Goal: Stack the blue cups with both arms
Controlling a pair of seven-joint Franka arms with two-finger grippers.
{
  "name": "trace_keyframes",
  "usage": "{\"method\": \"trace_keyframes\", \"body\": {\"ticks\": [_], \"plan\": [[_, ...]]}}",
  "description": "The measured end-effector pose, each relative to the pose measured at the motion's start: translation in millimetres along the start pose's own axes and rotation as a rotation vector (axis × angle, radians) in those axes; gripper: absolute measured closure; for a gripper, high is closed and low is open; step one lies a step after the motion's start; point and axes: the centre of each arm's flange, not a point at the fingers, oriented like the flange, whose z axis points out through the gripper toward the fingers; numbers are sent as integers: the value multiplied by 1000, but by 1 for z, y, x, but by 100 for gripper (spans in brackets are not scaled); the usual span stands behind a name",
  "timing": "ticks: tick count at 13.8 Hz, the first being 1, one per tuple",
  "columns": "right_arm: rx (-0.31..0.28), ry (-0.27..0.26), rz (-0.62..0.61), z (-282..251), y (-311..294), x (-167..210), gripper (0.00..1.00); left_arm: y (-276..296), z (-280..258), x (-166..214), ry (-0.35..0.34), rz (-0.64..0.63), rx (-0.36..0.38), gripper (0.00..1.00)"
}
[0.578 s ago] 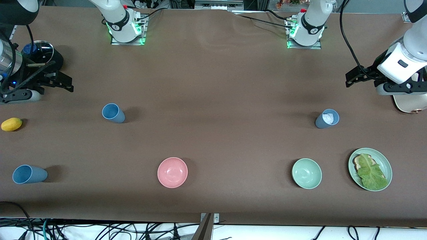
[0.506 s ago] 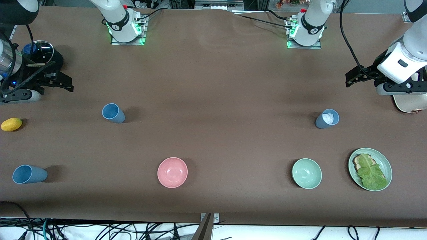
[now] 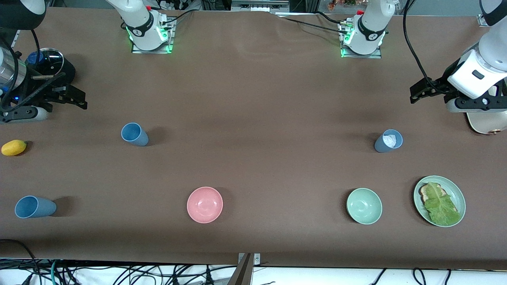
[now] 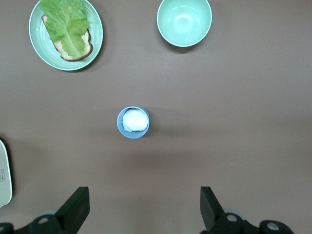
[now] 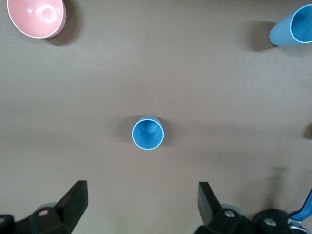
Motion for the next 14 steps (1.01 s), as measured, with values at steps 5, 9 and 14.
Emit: {"method": "trace_keyframes", "body": {"ticks": [5,9,14], "plan": [[0,-10,0,5,0,2,0,0,0,0,0,0,0,0],[0,-12,0,6,0,2,0,0,0,0,0,0,0,0],[1,-16,0,7,0,2,0,0,0,0,0,0,0,0]]}}
